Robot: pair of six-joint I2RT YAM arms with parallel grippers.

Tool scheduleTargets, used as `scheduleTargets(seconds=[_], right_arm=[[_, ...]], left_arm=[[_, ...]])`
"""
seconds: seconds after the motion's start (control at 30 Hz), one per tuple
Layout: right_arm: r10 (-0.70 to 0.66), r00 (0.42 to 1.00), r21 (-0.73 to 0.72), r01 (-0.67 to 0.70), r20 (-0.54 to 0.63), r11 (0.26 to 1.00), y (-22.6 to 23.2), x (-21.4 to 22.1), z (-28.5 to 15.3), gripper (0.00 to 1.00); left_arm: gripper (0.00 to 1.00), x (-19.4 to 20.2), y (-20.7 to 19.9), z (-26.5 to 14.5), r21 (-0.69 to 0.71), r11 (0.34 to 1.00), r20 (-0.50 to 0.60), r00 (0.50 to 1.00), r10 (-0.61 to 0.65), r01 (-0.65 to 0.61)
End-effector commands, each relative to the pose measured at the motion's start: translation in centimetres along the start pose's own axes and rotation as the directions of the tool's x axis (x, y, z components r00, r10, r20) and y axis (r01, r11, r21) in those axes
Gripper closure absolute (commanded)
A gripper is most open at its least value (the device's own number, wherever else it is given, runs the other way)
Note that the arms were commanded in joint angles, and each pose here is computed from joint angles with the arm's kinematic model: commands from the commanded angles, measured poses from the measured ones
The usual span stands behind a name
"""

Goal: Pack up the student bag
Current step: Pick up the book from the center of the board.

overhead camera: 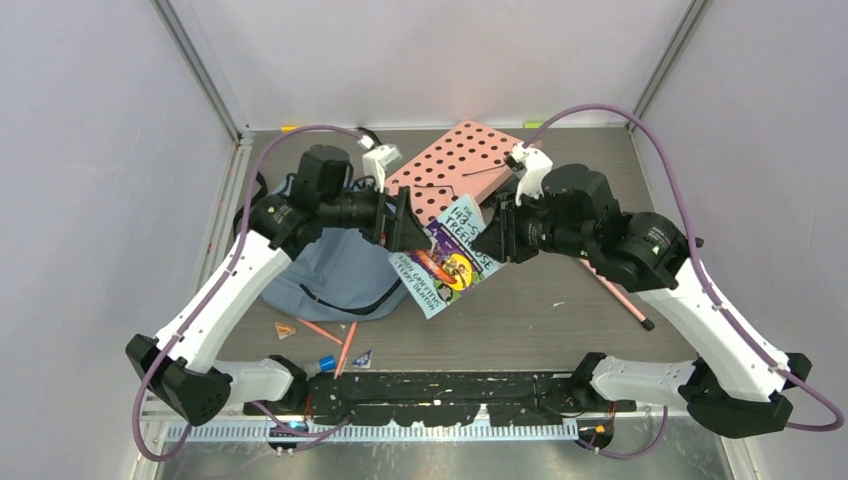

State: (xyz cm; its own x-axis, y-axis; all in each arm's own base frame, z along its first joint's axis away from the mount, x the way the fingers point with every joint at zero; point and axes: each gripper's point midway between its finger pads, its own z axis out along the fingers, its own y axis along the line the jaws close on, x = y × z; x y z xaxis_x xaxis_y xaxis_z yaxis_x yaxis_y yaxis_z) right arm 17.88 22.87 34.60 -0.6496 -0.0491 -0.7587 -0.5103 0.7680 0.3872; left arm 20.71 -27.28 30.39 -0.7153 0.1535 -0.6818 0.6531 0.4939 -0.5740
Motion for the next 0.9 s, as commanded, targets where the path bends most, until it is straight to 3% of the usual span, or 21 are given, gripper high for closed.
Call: scheduleTargets(seconds=[0.0, 0.2, 0.37, 0.6, 0.77, 0.8, 0.87], right_arm=[[-0.112, 0.993, -0.185, 0.115, 0.023, 0.976, 3.9, -2.2, -0.6, 1.00], [-0.185, 0.983, -0.279, 0.173, -0.015, 0.944, 5.9, -3.0, 1.3, 1.00], [-0.207, 0.978, -0.298, 0.192, -0.019, 0.935, 5.9, -3.7, 2.5, 1.00], [-0.181, 0.983, -0.304, 0.174, 0.007, 0.937, 5.4, -4.6, 3.7, 1.00], [-0.133, 0.990, -0.248, 0.139, 0.039, 0.959, 4.3, -5.7, 4.7, 0.98], [-0.118, 0.991, -0.193, 0.127, 0.057, 0.973, 3.3, -6.2, 5.0, 0.92], [-0.072, 0.994, -0.122, 0.082, 0.077, 0.989, 1.4, -6.8, 5.4, 0.55]], left_arm=[[0.10, -1.5, -0.6, -1.5, 0.084, 0.996, 0.011, 1.000, 0.021, -0.022], [0.10, -0.3, -1.5, -2.4, 0.143, 0.989, -0.028, 0.999, 0.036, -0.031], [0.19, 0.8, -3.2, -2.8, 0.247, 0.969, -0.060, 0.998, -0.009, 0.024], [0.52, 2.0, -4.1, -2.7, 0.332, 0.938, -0.095, 0.993, -0.077, 0.104], [0.92, 1.9, -4.1, -2.8, 0.337, 0.935, -0.080, 0.993, -0.091, 0.113], [0.99, 1.7, -4.0, -2.9, 0.330, 0.938, -0.063, 0.994, -0.090, 0.105], [1.00, 1.1, -2.9, -2.8, 0.272, 0.957, -0.008, 0.994, -0.105, 0.103]])
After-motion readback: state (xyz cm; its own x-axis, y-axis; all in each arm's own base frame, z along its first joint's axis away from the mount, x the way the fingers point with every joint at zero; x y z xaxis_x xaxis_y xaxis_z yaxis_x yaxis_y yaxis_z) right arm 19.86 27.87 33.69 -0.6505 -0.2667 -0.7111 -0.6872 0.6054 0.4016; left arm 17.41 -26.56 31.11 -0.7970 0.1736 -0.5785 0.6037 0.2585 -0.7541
